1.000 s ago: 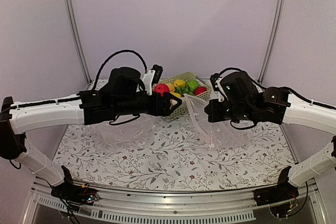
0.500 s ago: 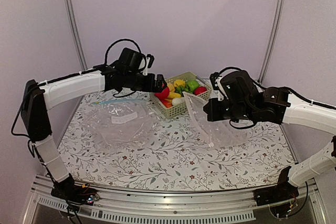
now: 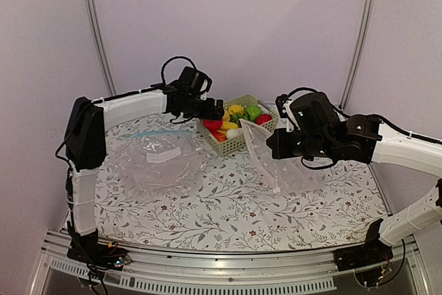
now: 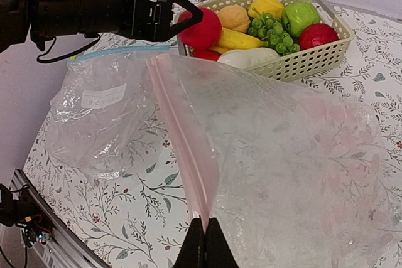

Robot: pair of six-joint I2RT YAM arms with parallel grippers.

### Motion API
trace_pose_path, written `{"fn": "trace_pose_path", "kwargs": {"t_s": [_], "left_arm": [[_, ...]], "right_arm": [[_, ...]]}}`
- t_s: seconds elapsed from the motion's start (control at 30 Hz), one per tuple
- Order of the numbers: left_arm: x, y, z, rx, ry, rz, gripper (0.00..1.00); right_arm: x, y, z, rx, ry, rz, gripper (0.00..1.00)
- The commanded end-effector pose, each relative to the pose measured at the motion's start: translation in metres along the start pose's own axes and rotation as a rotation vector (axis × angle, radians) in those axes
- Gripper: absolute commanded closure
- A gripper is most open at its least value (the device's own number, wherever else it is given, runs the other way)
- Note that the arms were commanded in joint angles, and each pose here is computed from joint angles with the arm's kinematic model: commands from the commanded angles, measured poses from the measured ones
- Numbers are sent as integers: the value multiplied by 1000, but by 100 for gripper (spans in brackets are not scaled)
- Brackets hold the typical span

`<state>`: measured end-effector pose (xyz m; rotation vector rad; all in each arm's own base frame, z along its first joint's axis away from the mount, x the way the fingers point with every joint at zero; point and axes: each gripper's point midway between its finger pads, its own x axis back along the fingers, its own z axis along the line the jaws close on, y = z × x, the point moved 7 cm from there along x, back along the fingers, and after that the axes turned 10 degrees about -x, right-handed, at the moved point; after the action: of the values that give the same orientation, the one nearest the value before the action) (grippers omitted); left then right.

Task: Place the food in the zip-top bag and seal the zipper
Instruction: Pick up the fake fruit from the bin.

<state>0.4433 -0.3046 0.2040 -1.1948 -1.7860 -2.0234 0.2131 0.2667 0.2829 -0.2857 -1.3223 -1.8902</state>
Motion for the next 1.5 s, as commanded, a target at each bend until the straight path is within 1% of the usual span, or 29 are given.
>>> {"fn": "trace_pose_path", "kwargs": {"t_s": [0.0, 0.23, 0.4, 0.63, 0.87, 1.07, 1.3, 1.4, 1.47], "left_arm": [[-12, 5, 14, -7, 57, 21, 0], [-39, -3, 27, 5, 95, 88, 0], [-49, -12, 23, 12, 47, 112, 1], [-55, -16, 20, 7, 19, 117, 1], [-58, -17, 19, 3, 11, 121, 12], [-58, -17, 18, 2, 4, 119, 25], [-56, -15, 18, 3, 4, 109, 30], [-50, -8, 17, 2, -2, 80, 30], [-40, 1, 14, -9, -31, 38, 30]], "right_arm": [[-2, 3, 3, 0, 5, -8, 100], [-3, 4, 6, -4, 21, -6, 100], [-4, 3, 6, -6, 26, 2, 100], [-7, 1, 8, -9, 34, 11, 100], [-8, 1, 8, -9, 34, 14, 100], [-8, 1, 8, -9, 35, 14, 100], [-7, 1, 8, -11, 37, 11, 100], [-7, 1, 8, -12, 36, 11, 100], [-6, 1, 8, -12, 38, 8, 100]]}}
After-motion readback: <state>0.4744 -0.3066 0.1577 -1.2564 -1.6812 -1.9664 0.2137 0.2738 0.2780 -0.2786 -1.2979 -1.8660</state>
